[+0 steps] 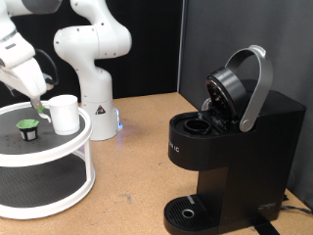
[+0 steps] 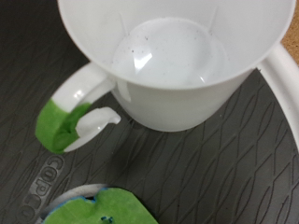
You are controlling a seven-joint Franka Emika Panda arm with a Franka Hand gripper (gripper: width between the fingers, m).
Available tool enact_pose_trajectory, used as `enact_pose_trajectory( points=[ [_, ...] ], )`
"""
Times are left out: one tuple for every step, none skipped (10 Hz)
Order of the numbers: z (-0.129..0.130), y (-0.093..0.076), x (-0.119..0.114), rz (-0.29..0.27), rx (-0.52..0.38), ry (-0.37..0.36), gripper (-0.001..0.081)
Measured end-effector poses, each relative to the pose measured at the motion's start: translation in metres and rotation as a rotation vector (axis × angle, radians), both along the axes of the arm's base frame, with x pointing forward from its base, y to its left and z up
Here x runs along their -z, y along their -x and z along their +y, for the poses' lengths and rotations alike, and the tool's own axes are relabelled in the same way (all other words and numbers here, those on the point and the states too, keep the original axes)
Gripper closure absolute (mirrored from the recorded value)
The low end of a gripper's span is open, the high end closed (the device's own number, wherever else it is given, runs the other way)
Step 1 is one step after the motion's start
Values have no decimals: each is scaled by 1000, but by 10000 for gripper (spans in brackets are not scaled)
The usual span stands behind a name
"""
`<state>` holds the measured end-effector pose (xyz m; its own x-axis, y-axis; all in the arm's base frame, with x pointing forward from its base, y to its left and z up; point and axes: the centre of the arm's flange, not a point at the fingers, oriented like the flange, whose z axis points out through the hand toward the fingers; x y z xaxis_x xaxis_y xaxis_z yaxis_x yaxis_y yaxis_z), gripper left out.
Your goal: Make a cup of coffee with the keurig machine
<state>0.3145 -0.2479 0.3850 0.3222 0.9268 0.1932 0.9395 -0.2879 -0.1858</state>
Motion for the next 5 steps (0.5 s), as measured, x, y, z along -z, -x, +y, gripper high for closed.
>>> enact_pose_trajectory(
  points=[
    [0,0,7,-2,-2,8,3],
    [-1,1,13,-4,-6,13,3],
    [-2,2,19,-7,-8,15,3],
    [-3,3,23,-11,-11,16,3],
    [-4,4,27,-14,-15,15,3]
  ],
)
